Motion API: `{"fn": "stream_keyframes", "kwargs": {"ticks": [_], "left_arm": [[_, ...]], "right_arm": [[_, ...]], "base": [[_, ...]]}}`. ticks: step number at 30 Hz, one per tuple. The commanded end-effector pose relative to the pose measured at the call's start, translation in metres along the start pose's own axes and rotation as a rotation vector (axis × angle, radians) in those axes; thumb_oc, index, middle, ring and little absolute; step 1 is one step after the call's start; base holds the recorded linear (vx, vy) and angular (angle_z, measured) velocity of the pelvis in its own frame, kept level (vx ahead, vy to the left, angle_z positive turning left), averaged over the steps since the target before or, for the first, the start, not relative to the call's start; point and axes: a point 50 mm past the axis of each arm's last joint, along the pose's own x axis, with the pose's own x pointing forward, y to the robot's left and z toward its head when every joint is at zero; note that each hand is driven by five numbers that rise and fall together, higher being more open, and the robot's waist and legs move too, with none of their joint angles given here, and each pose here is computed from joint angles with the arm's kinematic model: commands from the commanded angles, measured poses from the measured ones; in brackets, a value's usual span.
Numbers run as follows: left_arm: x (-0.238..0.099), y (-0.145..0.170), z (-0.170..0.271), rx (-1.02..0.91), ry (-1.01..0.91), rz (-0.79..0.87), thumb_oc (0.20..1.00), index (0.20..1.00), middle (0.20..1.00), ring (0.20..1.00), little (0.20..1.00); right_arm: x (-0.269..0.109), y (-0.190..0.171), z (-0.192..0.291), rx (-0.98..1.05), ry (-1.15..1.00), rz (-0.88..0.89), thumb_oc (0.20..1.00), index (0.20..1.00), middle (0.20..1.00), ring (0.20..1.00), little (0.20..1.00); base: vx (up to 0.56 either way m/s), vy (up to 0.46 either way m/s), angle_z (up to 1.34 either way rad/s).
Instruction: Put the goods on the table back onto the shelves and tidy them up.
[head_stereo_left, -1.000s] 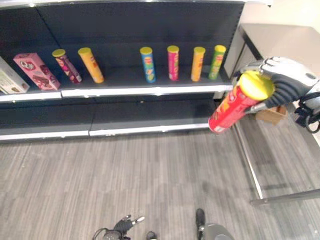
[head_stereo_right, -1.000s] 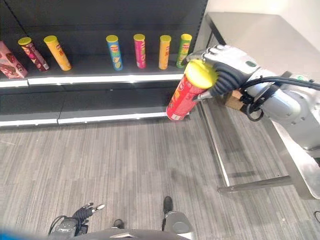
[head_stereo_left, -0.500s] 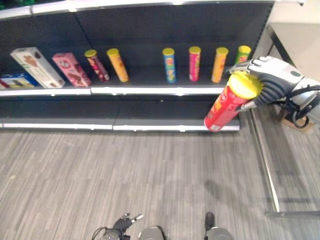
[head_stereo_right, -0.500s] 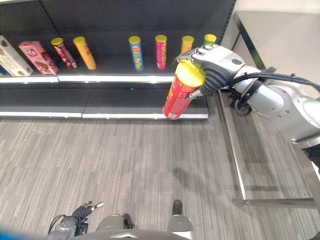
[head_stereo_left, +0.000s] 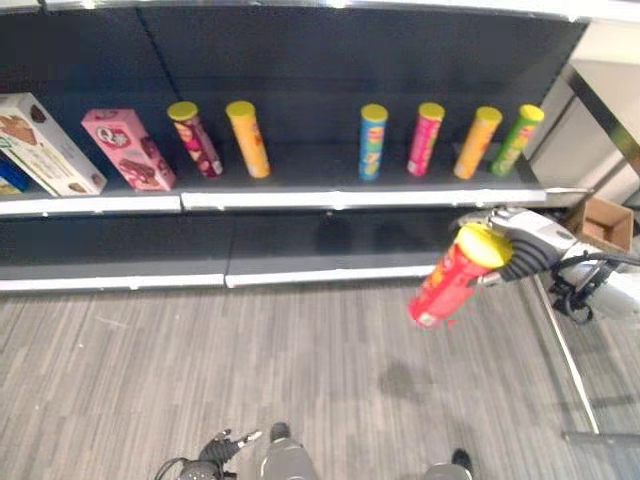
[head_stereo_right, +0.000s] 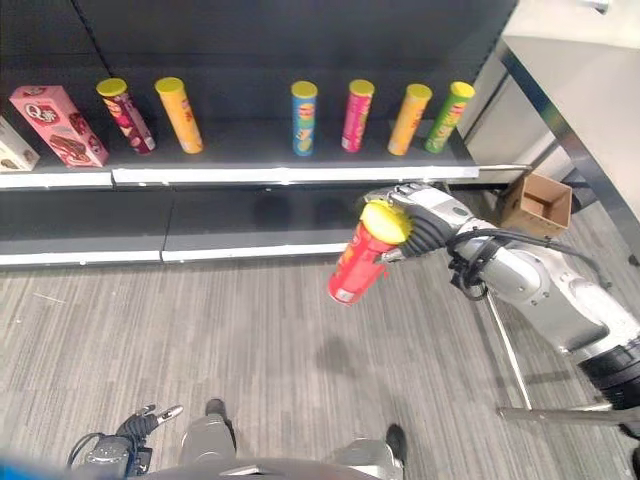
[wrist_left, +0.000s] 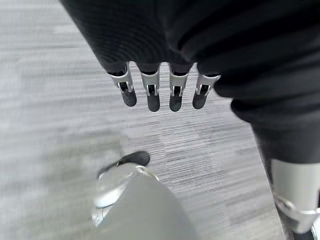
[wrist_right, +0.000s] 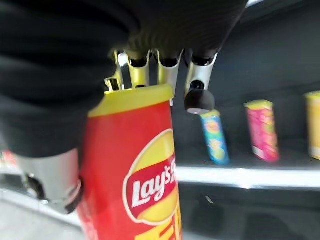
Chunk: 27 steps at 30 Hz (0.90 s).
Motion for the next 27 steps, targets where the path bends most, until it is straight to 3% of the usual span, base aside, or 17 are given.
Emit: {"fn": "stream_keyframes", "kwargs": {"ticks": [1,8,12,27], "left_arm": [[-0.002,0.004,-0.009,0.069,0.028,0.005,1.000,1.000,1.000,1.000,1.000],[0.001,0.000,0.001,0.125,0.012,-0.025,1.000,1.000,1.000,1.000,1.000],[0.003,-0.020,0.012,0.109,-0.023,-0.085,1.000,1.000,1.000,1.000,1.000],[0.003,-0.026,0.008,0.023,-0.005,-0.055,1.000,1.000,1.000,1.000,1.000]], "right_arm": [[0.010,-0.046,0.008,-0.167,-0.041,-0.117,0.200,0.200,0.200,0.200,0.200],[0.015,-0.053,0.017,-0.149,-0.082,-0.118,0.200,0.200,0.200,0.200,0.200],[0.017,-0.054,0.018,-0.142,-0.090,-0.102,0.200,0.200,0.200,0.200,0.200],[0.035,-0.059,0.029,-0.167,-0.146,-0.078,0.200,0.200,0.200,0.200,0.200]], "base": [[0.11,0.314,-0.84],[0.16,0.319,-0.13],[0.18,0.146,0.09],[0.13,-0.003,0.25]]}}
